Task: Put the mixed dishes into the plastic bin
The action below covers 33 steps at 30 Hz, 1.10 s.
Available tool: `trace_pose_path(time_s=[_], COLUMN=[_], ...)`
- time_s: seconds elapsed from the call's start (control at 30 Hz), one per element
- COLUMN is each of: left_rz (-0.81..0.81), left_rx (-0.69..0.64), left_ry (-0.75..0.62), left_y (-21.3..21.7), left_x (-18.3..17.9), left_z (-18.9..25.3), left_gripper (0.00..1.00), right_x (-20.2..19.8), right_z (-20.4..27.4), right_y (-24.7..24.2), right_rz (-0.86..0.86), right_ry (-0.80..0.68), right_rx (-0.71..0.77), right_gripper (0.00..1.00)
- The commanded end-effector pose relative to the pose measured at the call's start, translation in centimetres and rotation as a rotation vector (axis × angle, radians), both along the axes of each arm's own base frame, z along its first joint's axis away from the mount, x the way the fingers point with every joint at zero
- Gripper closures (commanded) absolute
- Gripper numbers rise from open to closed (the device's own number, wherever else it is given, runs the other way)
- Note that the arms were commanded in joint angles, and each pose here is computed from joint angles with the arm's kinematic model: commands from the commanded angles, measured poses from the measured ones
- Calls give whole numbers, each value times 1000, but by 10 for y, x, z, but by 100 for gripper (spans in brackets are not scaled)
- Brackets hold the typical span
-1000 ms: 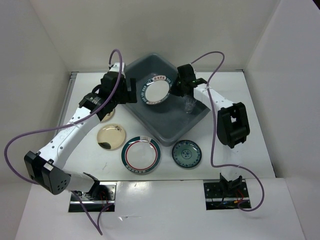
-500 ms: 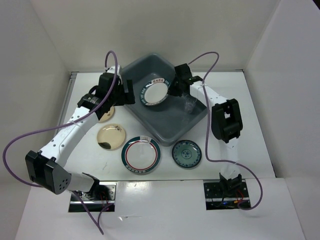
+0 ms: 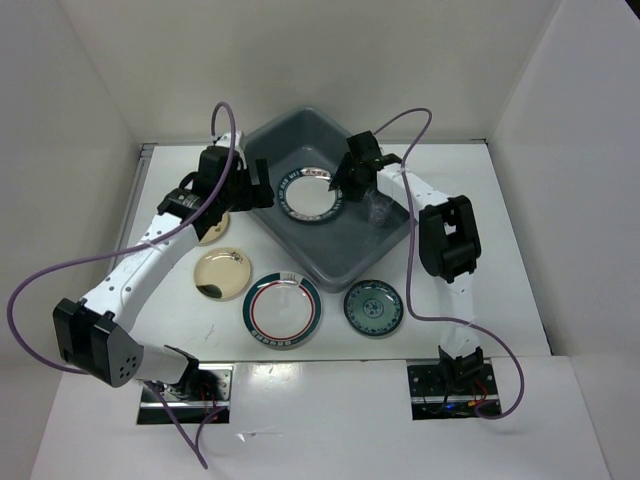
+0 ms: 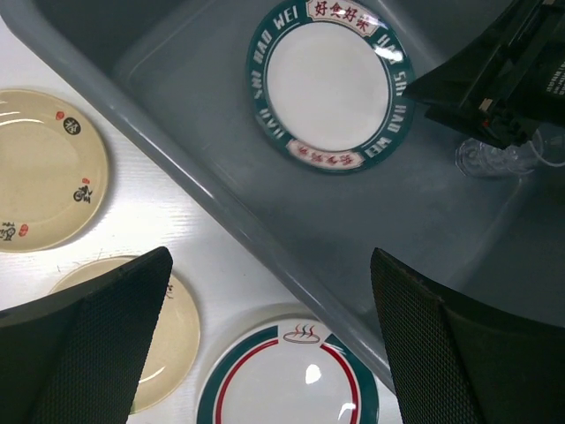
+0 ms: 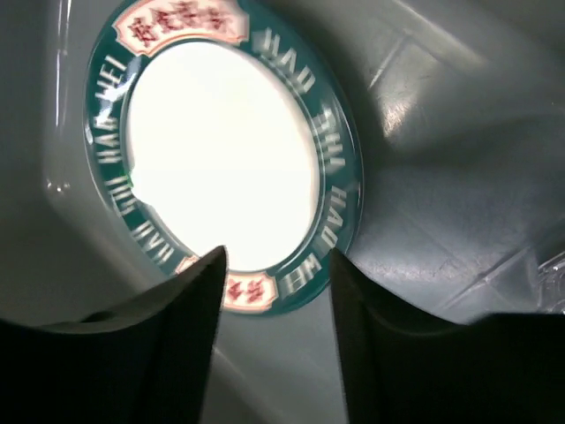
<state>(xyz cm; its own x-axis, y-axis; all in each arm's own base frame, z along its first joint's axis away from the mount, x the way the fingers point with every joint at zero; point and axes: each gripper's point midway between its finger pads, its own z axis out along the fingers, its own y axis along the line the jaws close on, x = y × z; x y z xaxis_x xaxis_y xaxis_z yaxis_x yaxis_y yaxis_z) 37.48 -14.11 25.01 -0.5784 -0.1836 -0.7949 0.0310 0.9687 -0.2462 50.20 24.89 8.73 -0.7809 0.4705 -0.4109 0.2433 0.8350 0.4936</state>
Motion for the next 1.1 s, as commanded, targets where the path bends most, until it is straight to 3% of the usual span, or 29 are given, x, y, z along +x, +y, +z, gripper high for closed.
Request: trace_pose_path(time_s=[0.0, 0.07, 0.2, 0.23, 0.3, 0.33, 0.63, 1.0, 1.07], left_rz=[2, 2, -1, -18, -27, -26, -49, 36, 45], left_rx=[-41, -41, -45, -55, -59, -53, -158, -231, -234], left_ry=[-25, -25, -14, -10, -3, 14, 275, 645, 653], left_y=[-3, -3, -3, -6, -5, -3, -3, 6, 7], left_x=[8, 8, 10, 8, 2, -4, -81, -177, -181], left_z=[5, 5, 1, 1, 0, -4, -60, -138, -139], left_gripper=[0, 0, 0, 0, 0, 0, 12, 22, 22], right_x=[8, 4, -12, -26, -44, -59, -113, -125, -128], right_z=[59, 87, 161, 194, 200, 229, 248, 237, 234], right_y=[0, 0, -16, -18, -28, -37, -86, -101, -102], right_rz=[12, 43, 86, 114, 141, 121, 30, -4, -2], right_ry=[-114, -172, -295, -356, -381, -445, -489, -461, -452], right_rx=[8, -9, -64, -43, -67, -57, -145, -171, -175], right_gripper=[42, 35, 30, 29, 25, 25, 21, 20, 20])
